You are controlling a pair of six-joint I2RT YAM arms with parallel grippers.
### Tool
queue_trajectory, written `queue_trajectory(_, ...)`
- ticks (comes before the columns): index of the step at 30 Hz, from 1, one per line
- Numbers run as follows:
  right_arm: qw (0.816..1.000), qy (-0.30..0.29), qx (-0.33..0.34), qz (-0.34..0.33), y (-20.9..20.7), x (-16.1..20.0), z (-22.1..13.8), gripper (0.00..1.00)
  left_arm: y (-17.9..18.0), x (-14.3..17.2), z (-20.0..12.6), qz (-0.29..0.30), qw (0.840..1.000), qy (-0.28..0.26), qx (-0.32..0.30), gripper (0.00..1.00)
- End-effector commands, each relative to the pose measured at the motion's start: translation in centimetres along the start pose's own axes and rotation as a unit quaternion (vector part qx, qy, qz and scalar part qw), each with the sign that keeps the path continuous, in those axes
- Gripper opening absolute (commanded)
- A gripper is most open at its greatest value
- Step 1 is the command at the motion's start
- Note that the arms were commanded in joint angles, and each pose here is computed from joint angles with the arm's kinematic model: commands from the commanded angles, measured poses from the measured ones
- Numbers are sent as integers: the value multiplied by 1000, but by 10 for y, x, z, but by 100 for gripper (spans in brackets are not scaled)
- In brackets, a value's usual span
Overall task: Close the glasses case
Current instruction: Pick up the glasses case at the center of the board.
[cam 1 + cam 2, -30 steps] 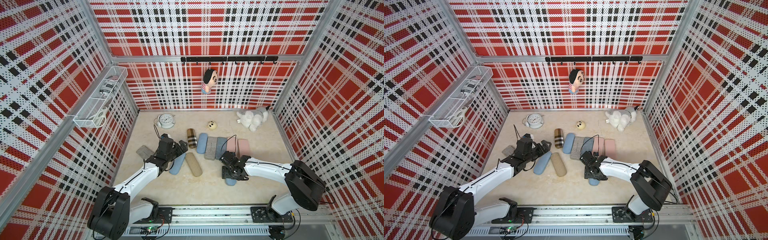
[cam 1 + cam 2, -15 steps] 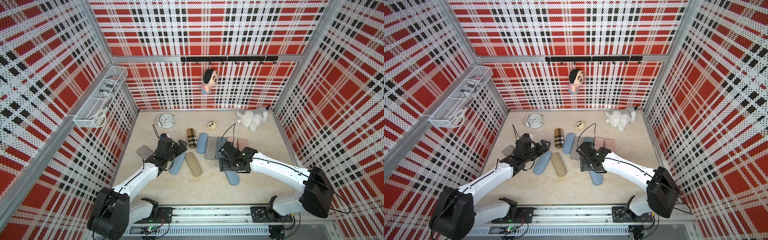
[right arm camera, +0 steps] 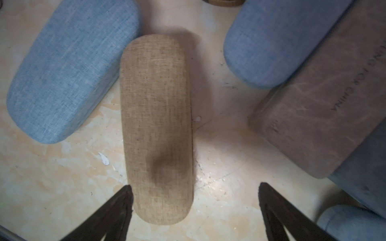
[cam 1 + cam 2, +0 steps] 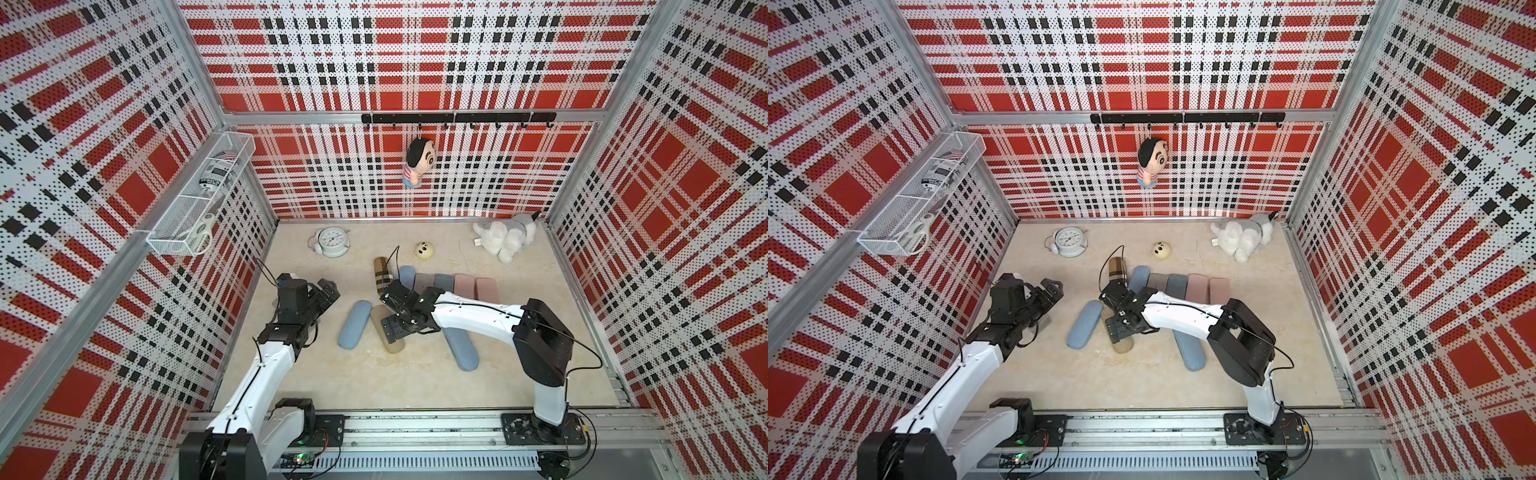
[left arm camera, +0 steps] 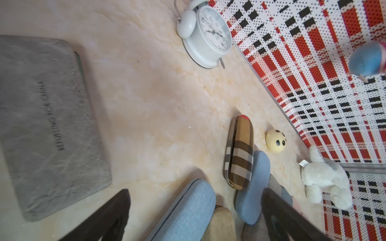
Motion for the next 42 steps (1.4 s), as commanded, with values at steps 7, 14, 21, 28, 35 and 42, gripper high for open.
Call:
queue_trajectory(7, 999, 6, -37, -22, 26, -9, 21, 96, 30, -9, -15, -7, 1000, -5, -17, 98)
queue_trajectory(14, 999, 20, -39, -29, 37, -11, 38, 95, 29, -10, -17, -11, 1000, -2, -8, 98)
queue_trajectory(21, 999, 33, -18, -29, 33, -7, 43, 73, 29, -8, -17, -8, 1000, 2, -4, 98)
queue_trajectory(28, 999, 36, 0, -9, 27, 6, 29, 51, 28, -5, -14, -9, 1000, 9, 5, 98)
queue_trajectory(35, 998, 31, 42, 45, 16, 40, -25, 51, 26, 0, -12, -9, 1000, 21, 17, 99)
queue_trajectory(42, 988, 70, 73, 118, 1, 102, -37, 52, 27, 6, -6, -14, 999, 31, 25, 98)
Point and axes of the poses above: each gripper's point midway between its finger pads, its own z axis out along the fingers, its own y axis along the line the jaws close on, x = y × z, the point moved 1 cm from there along -z, back along the fingers, and after that the axes turned 15 degrees about -z, right-handed, at the moved point
